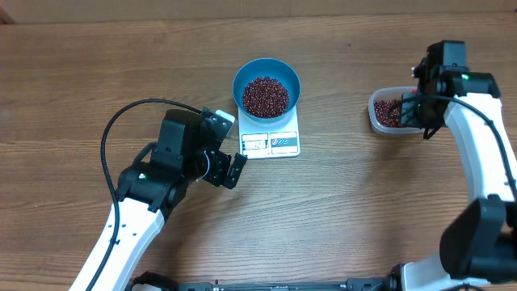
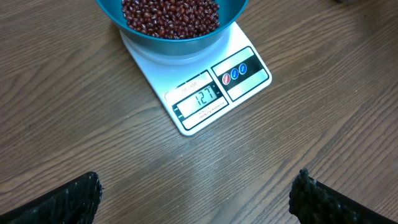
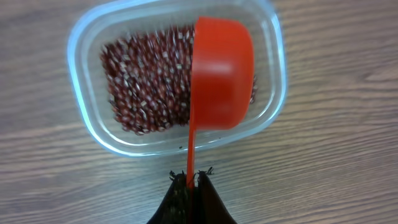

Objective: Scoop item into bowl and weigh 150g on scale
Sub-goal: 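Lower the scoop into the tub and drag it through the beans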

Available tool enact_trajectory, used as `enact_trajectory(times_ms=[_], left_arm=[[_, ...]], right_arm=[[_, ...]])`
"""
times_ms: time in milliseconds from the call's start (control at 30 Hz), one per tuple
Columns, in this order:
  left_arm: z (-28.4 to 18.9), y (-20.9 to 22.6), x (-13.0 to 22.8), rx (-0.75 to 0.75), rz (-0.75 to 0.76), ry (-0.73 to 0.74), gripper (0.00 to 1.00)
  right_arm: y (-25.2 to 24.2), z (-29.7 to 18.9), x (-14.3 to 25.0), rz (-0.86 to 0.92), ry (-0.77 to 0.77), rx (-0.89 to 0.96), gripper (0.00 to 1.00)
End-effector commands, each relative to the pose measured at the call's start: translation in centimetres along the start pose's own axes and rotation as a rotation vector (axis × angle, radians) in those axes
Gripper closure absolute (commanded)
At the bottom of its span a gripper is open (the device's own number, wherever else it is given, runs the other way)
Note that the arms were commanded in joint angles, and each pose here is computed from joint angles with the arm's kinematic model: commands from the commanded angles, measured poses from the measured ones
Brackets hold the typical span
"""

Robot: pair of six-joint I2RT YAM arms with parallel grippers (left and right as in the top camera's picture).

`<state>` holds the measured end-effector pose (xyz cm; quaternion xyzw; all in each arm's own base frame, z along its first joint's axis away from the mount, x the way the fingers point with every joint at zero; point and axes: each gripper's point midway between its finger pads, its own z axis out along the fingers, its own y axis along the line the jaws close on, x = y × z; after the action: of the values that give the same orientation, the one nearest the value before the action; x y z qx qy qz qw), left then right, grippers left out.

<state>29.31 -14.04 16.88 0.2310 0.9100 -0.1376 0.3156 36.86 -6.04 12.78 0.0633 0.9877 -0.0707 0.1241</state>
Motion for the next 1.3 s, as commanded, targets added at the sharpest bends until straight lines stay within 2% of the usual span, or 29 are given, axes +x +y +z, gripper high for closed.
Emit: enact_trajectory(times_ms=[0, 267, 567, 867, 1267], left_arm=[[0.1, 0.2, 0.2, -0.006, 0.019, 0.002, 0.00], [0.1, 0.2, 0.2, -0.006, 0.019, 0.002, 0.00], [0.1, 0.2, 0.2, -0.006, 0.019, 0.002, 0.01], [0.1, 0.2, 0.2, -0.006, 0.019, 0.002, 0.00], [0.1, 0.2, 0.2, -0.006, 0.019, 0.002, 0.00]], right_arm=[[-0.3, 1.6, -0.1, -0.022, 0.042, 0.033, 0.96], [0.5, 4.9, 1.1, -0.035, 0.147, 0.011, 0.96], [4.9, 5.0, 1.5, -0.029, 0.171, -0.243, 0.96], [6.8, 4.4, 1.4, -0.011, 0.168, -0.372, 0.96], [4.7, 3.2, -0.1, 0.190, 0.121, -0.623, 0.96]])
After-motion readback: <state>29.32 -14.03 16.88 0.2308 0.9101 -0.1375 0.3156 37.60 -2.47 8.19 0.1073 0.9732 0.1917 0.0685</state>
